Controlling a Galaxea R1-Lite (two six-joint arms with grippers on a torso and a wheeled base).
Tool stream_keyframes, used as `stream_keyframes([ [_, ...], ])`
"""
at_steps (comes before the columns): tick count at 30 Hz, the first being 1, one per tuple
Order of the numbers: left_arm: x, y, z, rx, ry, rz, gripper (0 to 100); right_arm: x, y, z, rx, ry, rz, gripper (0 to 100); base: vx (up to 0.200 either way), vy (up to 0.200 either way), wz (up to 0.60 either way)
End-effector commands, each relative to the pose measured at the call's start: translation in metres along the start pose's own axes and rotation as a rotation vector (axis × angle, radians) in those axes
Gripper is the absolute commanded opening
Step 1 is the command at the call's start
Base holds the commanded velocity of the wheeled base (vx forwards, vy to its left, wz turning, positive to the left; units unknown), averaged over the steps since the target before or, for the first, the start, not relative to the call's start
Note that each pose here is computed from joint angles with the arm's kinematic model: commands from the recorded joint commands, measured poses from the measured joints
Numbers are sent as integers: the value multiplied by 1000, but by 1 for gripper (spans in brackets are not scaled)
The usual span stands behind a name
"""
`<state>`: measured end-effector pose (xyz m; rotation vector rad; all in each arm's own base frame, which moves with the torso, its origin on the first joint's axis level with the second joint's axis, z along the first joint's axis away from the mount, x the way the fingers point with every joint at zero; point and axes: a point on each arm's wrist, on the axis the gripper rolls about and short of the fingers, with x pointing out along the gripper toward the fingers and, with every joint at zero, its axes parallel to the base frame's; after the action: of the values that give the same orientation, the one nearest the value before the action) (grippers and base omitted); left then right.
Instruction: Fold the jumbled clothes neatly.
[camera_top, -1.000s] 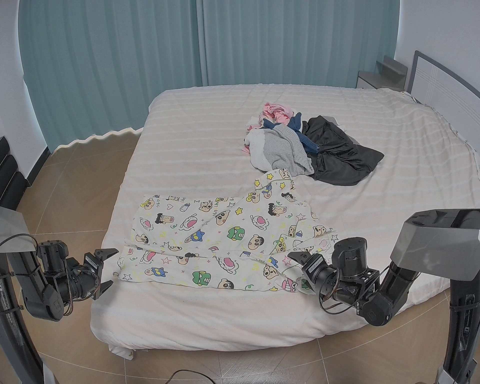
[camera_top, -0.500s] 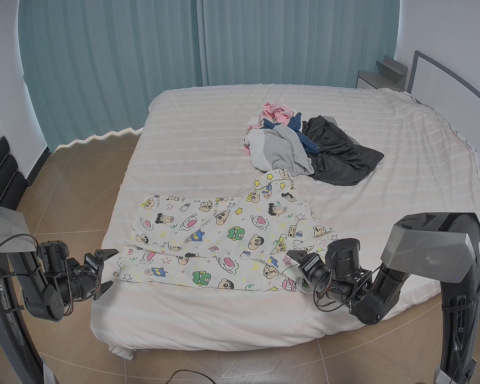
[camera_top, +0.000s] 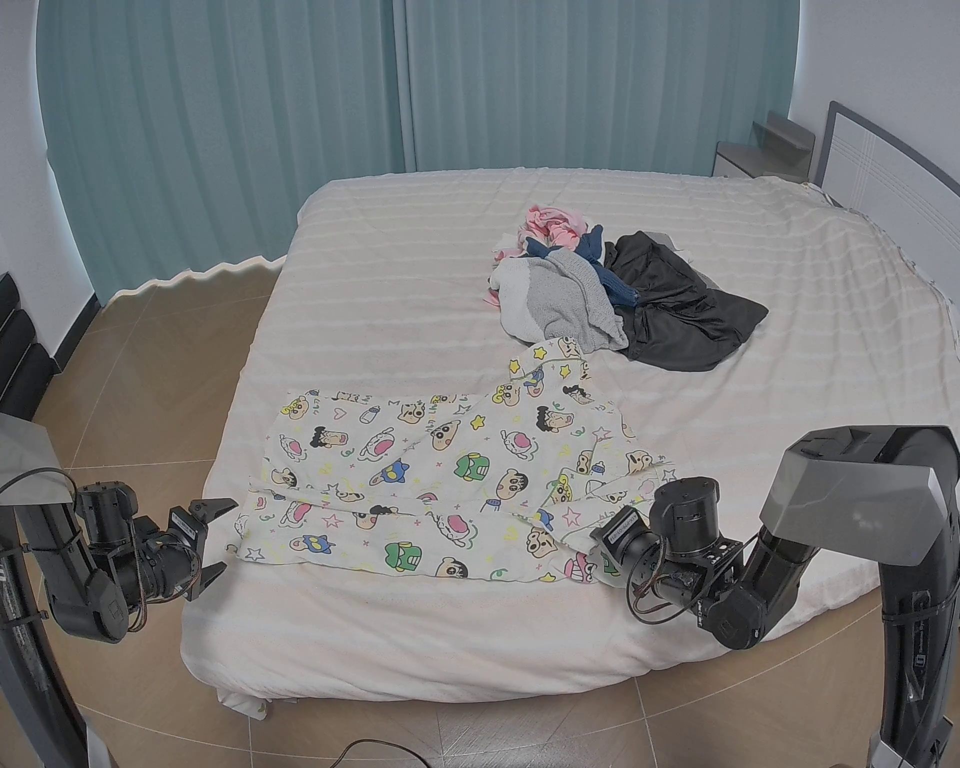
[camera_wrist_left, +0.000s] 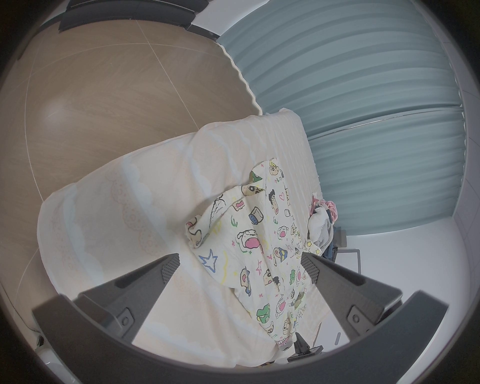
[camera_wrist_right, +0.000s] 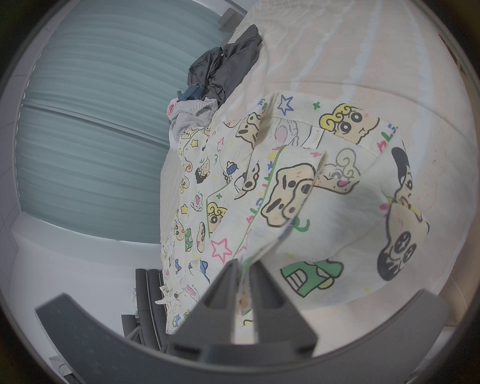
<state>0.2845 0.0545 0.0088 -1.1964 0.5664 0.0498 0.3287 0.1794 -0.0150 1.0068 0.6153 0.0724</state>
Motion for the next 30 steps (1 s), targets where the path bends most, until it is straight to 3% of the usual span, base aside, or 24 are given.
stream_keyframes([
  [1,0,0,0,-1,0,1,100,-2,-1,-1,-8,3,-4,0,0,0,0],
  [6,0,1,0,-2,-3,5,100,-10,8,1,-27,-3,12,0,0,0,0],
  [10,1,1,0,4,-12,11,100,-25,28,-12,-122,1,60,0,0,0,0],
  [17,1,1,-1,11,-12,14,100,-28,44,-30,-160,40,91,0,0,0,0],
  [25,1,1,-1,11,-13,13,100,-13,41,-35,-177,60,-14,0,0,0,0],
  [30,1,1,-1,11,-12,14,100,-9,35,-41,-179,74,-37,0,0,0,0],
])
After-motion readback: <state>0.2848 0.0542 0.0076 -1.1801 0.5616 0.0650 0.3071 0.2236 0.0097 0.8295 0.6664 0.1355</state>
